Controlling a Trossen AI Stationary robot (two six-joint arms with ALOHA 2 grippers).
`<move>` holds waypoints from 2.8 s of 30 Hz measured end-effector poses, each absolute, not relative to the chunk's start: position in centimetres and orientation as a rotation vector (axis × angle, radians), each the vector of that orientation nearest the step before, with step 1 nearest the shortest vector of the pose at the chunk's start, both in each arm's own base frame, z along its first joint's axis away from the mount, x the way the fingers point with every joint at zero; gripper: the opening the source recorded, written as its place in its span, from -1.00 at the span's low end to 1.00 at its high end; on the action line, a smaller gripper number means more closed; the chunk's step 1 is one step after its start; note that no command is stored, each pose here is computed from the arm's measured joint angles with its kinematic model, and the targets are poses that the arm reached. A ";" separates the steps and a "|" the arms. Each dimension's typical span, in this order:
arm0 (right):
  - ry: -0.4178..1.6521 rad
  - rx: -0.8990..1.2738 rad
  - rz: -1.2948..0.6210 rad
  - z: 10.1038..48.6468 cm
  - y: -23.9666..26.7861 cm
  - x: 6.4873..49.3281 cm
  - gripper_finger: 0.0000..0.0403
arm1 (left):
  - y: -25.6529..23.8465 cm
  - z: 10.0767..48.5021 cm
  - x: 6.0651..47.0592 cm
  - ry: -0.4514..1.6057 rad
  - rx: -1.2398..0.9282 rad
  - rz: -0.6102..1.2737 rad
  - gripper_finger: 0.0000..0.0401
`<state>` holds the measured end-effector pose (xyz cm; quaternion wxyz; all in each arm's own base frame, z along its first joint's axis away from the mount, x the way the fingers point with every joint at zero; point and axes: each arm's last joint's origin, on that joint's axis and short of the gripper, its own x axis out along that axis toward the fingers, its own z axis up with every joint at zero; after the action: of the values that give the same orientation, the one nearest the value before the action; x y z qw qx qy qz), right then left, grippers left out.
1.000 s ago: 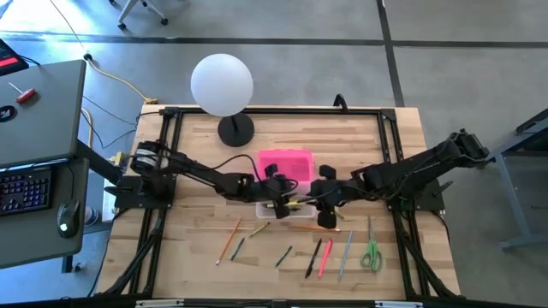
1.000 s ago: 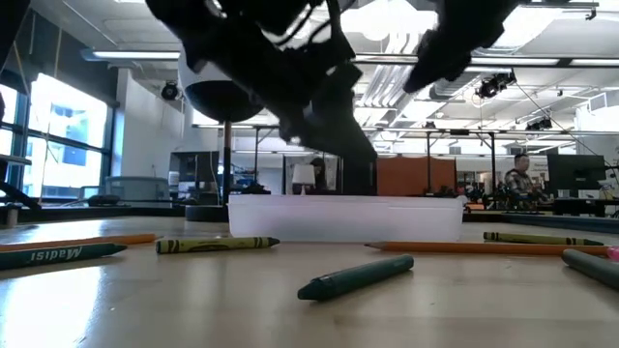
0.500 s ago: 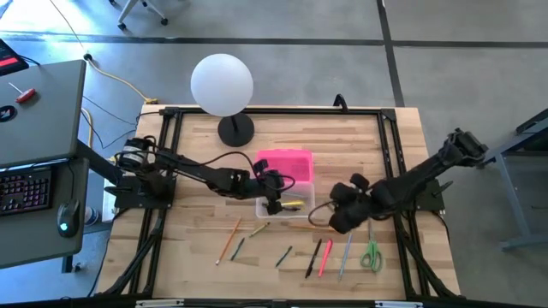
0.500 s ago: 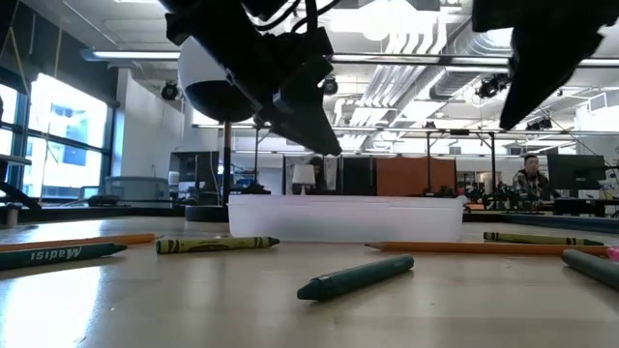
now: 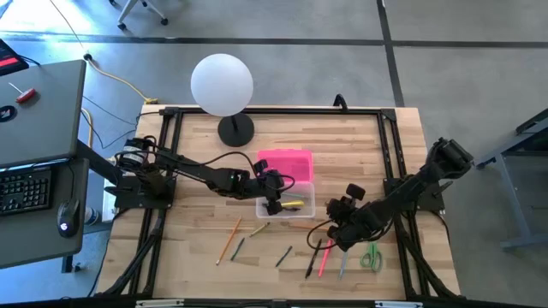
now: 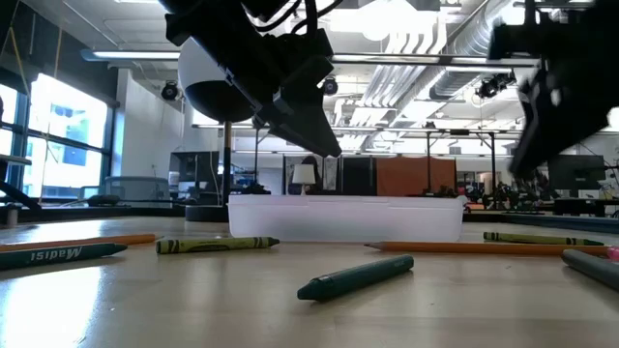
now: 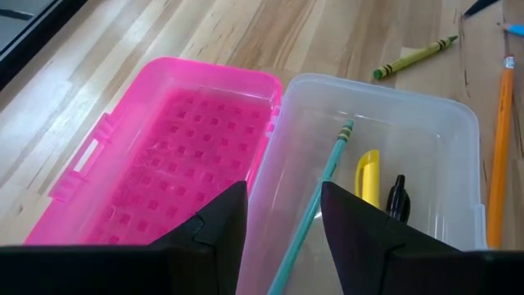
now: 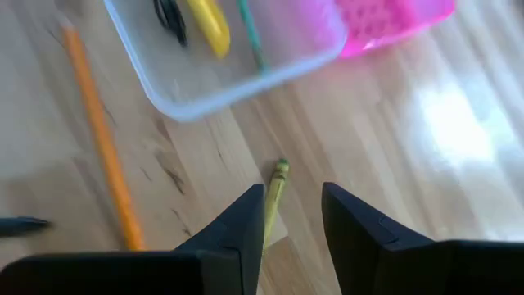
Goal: Pick & place school supplies into a supply box
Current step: Put the light green crayon into the pink supply box
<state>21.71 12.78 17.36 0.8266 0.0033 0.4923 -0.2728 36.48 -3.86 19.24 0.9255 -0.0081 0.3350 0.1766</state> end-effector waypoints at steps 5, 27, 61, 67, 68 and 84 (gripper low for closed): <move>0.979 0.133 -0.554 13.6 12.0 20.5 -0.49 | -3.9 19.2 36.4 0.694 -0.015 0.363 -0.06; 0.607 0.208 -0.542 6.4 7.5 14.9 -0.49 | -3.8 19.2 36.4 0.702 0.017 0.382 -0.06; 0.465 0.078 -0.544 4.5 8.6 16.5 -0.90 | -3.8 19.2 36.4 0.690 -0.062 0.380 -0.06; 0.376 0.010 -0.454 8.4 9.0 17.8 -0.96 | -3.9 19.2 36.5 0.684 -0.072 0.372 -0.06; 0.353 -0.005 -0.451 9.3 9.0 18.2 -0.95 | -3.9 19.3 36.5 0.674 -0.075 0.373 -0.06; 0.533 -0.159 -0.228 14.9 7.4 30.4 -0.91 | -2.7 27.0 32.4 0.838 0.071 0.655 -0.06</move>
<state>30.42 7.43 14.91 0.9552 -0.0781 0.2624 -0.1124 32.42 -2.71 27.04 0.8614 0.0339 0.3993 0.3121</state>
